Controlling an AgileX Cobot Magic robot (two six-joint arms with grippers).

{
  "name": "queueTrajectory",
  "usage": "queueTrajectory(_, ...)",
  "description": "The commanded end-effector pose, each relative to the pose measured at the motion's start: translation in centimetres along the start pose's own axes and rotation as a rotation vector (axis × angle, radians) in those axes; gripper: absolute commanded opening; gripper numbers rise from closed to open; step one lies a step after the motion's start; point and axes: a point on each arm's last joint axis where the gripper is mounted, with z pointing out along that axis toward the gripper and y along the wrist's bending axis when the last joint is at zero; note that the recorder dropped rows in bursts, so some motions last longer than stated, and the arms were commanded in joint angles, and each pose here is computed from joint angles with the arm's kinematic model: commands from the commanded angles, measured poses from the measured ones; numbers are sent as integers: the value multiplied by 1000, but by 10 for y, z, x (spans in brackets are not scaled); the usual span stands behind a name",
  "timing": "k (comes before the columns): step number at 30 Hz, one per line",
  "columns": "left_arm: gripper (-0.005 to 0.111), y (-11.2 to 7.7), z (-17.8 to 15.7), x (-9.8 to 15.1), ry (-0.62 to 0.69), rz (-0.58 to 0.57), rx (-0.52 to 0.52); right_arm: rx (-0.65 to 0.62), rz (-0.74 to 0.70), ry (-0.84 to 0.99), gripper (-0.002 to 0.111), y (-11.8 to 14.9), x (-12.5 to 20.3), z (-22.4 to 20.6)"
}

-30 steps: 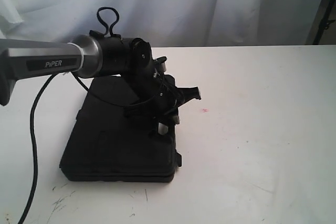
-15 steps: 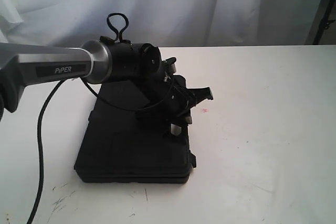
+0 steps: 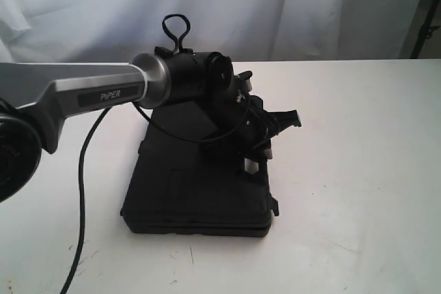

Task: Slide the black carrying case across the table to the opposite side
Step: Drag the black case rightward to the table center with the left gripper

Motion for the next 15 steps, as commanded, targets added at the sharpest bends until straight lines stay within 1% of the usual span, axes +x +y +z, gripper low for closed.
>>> queueTrajectory(1, 0, -8, 0, -2, -21, -41, 53, 9, -1, -2, 0, -1, 1, 0)
queueTrajectory(7, 0, -13, 1, -3, -63, -11, 79, 9, -1, -2, 0, -1, 1, 0)
queueTrajectory(11, 0, -16, 2, -3, -72, -29, 104, 9, -1, -2, 0, -1, 1, 0)
queueTrajectory(15, 1, -16, 3, -5, -93, -19, 105, 9, -1, -2, 0, -1, 1, 0)
